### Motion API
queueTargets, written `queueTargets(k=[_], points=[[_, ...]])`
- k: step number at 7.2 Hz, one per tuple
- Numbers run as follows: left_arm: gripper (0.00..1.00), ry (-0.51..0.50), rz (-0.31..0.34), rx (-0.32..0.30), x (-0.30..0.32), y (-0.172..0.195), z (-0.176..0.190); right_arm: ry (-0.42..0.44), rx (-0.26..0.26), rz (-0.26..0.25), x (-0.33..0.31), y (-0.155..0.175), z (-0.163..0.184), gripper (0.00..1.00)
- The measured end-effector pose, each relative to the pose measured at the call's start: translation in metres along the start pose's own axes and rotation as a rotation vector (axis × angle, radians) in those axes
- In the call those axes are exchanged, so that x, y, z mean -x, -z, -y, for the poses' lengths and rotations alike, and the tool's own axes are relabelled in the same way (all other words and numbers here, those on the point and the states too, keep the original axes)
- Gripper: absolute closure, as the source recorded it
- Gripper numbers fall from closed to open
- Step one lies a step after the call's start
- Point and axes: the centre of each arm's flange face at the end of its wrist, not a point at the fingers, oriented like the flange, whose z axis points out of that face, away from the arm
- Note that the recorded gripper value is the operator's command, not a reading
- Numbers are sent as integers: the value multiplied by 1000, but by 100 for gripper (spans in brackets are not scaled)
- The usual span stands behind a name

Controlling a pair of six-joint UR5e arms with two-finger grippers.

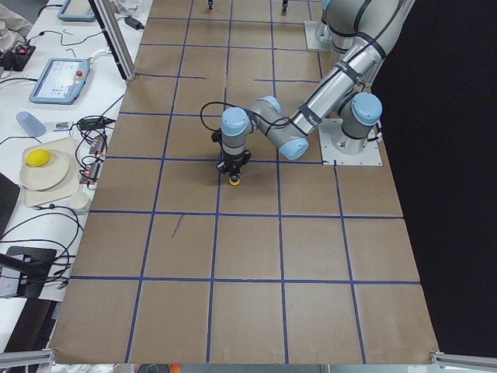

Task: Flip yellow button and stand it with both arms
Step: 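Grasp the yellow button with the left gripper and lift it, then carry the button toward the right gripper while the right gripper reaches to meet it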

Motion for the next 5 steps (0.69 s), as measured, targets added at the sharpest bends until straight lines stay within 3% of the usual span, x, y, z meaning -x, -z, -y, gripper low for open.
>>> queueTargets(k=[1,2,4,5], points=[[97,10,-20,-116,-3,-1,12,-3,-1,-1,0,0,0,0],[97,33,-75,-280,-11,-7,29,-7,-2,-1,0,0,0,0],[96,144,-245,-623,-37,-28,69,-22,-3,10,-3,0,3,0],[95,202,-335,-767,-56,-37,100,-54,-5,55,-8,2,6,0]])
